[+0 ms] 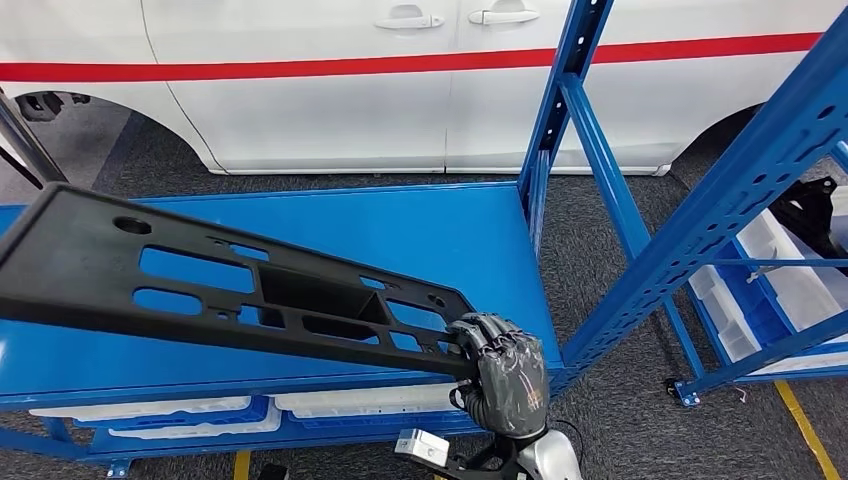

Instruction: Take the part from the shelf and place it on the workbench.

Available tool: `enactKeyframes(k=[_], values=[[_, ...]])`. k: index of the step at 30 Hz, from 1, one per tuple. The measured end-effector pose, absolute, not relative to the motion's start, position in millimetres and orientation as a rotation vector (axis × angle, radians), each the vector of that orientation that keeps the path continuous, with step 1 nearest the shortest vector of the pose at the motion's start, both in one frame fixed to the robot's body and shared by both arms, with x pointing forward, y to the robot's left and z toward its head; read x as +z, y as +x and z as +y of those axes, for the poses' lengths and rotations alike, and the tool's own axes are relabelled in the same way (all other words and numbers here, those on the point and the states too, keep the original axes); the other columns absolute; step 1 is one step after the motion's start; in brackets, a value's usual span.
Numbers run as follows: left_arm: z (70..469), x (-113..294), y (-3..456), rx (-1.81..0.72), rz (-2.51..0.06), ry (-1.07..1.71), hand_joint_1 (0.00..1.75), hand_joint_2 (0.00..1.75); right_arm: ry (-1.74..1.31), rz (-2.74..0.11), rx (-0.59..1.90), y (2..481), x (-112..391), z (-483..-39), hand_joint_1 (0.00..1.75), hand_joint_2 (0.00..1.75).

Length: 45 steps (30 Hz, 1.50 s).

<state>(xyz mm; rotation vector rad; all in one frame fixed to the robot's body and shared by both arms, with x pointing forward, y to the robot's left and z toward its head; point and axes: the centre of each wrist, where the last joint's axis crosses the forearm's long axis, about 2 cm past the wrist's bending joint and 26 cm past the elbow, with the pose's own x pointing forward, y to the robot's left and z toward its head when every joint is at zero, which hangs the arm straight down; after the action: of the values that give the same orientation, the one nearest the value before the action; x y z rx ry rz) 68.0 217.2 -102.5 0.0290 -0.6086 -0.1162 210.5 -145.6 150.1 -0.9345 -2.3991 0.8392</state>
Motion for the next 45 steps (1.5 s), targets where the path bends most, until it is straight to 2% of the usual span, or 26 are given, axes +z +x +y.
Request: enactKeyframes(k=[14, 18, 45], values=[[219, -104, 63, -0.092, -0.606, 0.037, 0.0, 0.0, -1.002, -2.471, 0.754, 184, 172, -150, 1.75, 1.75], [219, -104, 63, -0.098, -0.62, 0.018, 0.0, 1.75, -1.011, -2.449, 0.749, 184, 171, -150, 1.75, 1.75], [222, -104, 60, -0.124, -0.559, 0.095, 0.0, 1.75, -0.942, -2.393, 0.732, 186, 158, -148, 1.75, 1.75]])
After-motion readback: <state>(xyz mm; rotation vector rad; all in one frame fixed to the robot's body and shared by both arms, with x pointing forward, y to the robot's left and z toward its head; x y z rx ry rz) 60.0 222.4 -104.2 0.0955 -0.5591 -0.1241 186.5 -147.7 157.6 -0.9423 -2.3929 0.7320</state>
